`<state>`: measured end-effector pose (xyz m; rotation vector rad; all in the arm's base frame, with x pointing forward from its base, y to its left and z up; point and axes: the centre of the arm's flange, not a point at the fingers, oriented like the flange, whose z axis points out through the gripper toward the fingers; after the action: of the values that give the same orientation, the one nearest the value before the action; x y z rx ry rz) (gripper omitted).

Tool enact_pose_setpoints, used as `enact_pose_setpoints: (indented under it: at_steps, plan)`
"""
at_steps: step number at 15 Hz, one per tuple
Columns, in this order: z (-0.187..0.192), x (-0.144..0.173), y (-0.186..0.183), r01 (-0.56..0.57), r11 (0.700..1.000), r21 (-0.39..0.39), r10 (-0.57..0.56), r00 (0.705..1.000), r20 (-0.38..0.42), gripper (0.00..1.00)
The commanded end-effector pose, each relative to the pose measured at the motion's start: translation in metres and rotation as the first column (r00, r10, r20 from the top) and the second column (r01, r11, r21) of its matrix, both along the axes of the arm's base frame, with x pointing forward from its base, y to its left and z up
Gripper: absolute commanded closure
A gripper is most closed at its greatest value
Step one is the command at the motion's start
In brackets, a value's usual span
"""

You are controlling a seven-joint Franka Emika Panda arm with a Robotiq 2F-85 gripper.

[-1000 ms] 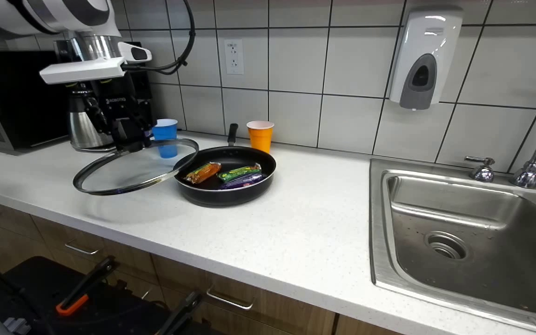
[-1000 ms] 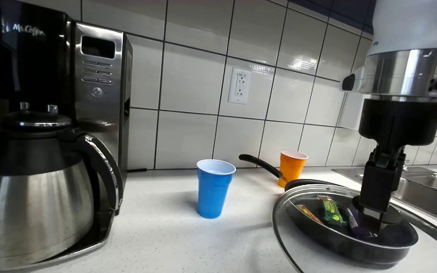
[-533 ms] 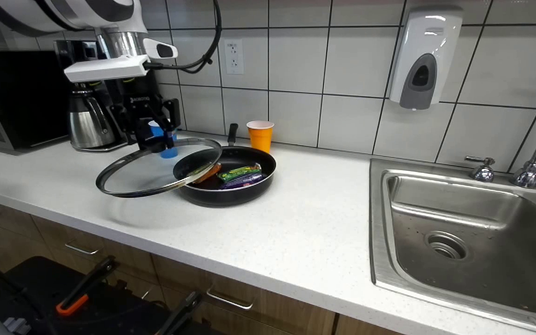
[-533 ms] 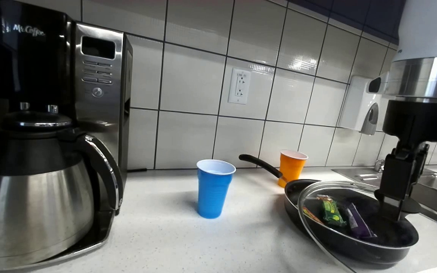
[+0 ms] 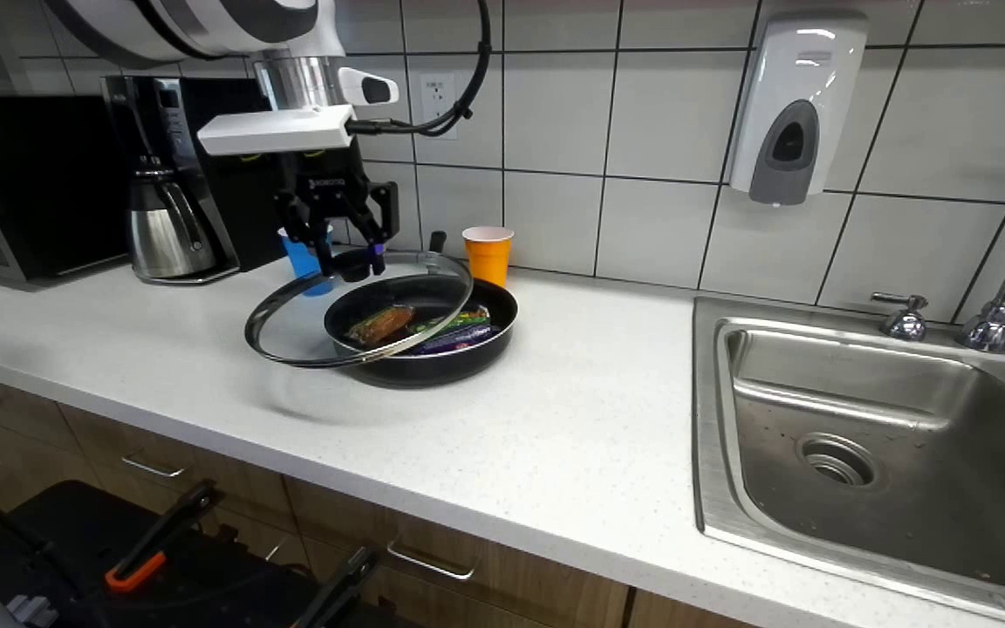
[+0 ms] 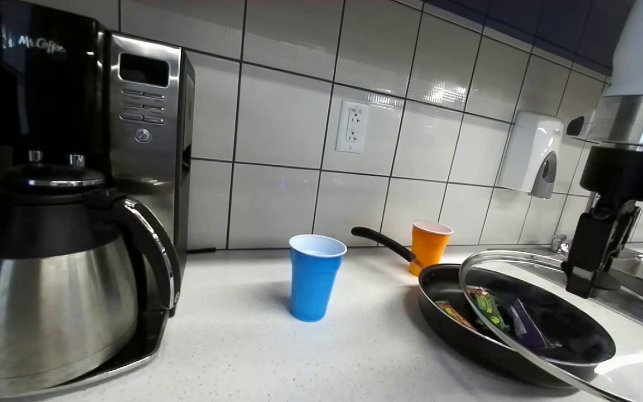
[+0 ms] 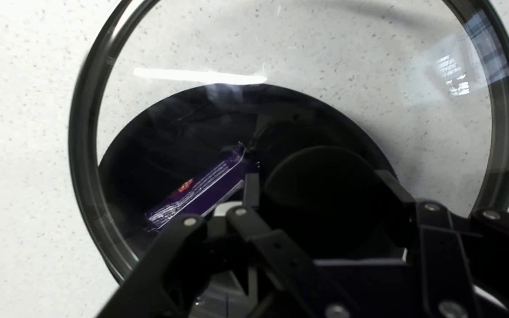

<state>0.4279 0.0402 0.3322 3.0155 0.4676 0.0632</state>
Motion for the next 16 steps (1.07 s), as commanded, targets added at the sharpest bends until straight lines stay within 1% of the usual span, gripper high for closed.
enact_pose_setpoints:
  at_steps: [1,5,10,16]
  plan:
    - [0.012,0.014,-0.026,-0.016,1.0,0.02,0.015,0.997,0.074,0.61]
    - [0.011,0.031,-0.041,-0.018,0.999,0.048,0.012,0.992,0.124,0.61]
    - [0.005,0.056,-0.041,-0.052,0.994,0.093,0.036,0.986,0.163,0.61]
    - [-0.005,0.083,-0.041,-0.089,0.988,0.125,0.066,0.982,0.176,0.61]
